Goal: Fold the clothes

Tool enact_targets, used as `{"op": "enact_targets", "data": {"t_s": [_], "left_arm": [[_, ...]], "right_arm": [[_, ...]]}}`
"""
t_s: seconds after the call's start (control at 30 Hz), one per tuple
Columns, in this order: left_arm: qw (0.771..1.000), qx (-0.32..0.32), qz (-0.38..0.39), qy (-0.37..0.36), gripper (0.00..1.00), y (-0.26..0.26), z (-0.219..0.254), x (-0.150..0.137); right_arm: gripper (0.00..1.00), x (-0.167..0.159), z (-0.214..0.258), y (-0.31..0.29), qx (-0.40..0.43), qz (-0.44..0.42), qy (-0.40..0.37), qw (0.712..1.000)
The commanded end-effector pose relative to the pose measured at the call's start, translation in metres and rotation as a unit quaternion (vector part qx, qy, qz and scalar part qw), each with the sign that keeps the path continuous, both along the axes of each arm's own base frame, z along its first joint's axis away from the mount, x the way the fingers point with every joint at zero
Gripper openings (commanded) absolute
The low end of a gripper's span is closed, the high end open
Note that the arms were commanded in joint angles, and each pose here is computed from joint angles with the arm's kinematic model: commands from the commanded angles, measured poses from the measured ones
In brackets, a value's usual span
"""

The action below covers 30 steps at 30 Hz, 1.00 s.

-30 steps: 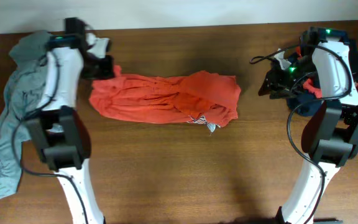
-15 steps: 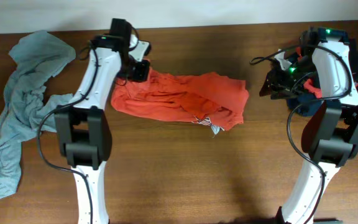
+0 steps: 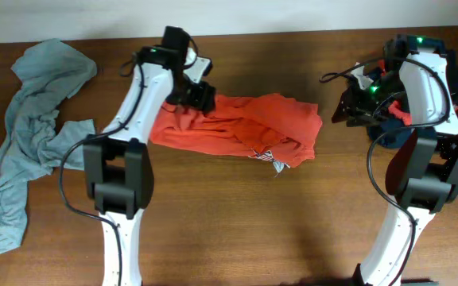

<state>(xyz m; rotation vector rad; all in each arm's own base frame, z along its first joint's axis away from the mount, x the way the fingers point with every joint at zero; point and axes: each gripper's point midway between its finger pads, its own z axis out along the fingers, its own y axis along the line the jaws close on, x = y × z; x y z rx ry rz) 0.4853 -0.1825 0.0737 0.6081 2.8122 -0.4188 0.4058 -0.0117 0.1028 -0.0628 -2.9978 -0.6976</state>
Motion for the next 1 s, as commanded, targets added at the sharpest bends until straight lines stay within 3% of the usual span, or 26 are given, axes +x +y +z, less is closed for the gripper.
{"op": "enact_targets", "data": {"t_s": [0.0, 0.27, 0.47, 0.6, 0.63, 0.83, 0.97], "left_arm": [[0.999, -0.017, -0.028, -0.01, 0.8, -0.027, 0.004, -0.002], [0.994, -0.099, -0.049, 0.003, 0.8, -0.055, 0.017, -0.009], [0.994, -0.104, -0.03, -0.011, 0.82, -0.036, 0.038, 0.005], [0.994, -0.103, -0.029, -0.025, 0.87, -0.015, 0.063, 0.011], [0.994, -0.102, -0.031, -0.028, 0.92, -0.011, 0.067, 0.011], [0.994, -0.104, -0.025, -0.023, 0.92, -0.005, 0.074, 0.01], [0.995, -0.096, -0.03, -0.027, 0.92, -0.004, 0.072, 0.011]], "right_arm": [[0.48, 0.002, 0.004, 0.001, -0.004, 0.008, -0.01, 1.0], [0.48, 0.002, 0.004, 0.001, -0.004, 0.008, -0.01, 1.0], [0.48, 0.002, 0.004, 0.002, -0.001, 0.007, -0.01, 1.0], [0.52, 0.005, 0.002, 0.01, 0.025, 0.0, -0.014, 1.0], [0.52, 0.006, 0.0, 0.013, 0.035, -0.002, -0.017, 0.999], [0.53, 0.014, -0.02, 0.025, 0.079, -0.024, -0.029, 0.996], [0.59, 0.017, -0.038, 0.034, 0.098, -0.022, -0.044, 0.994]]}}
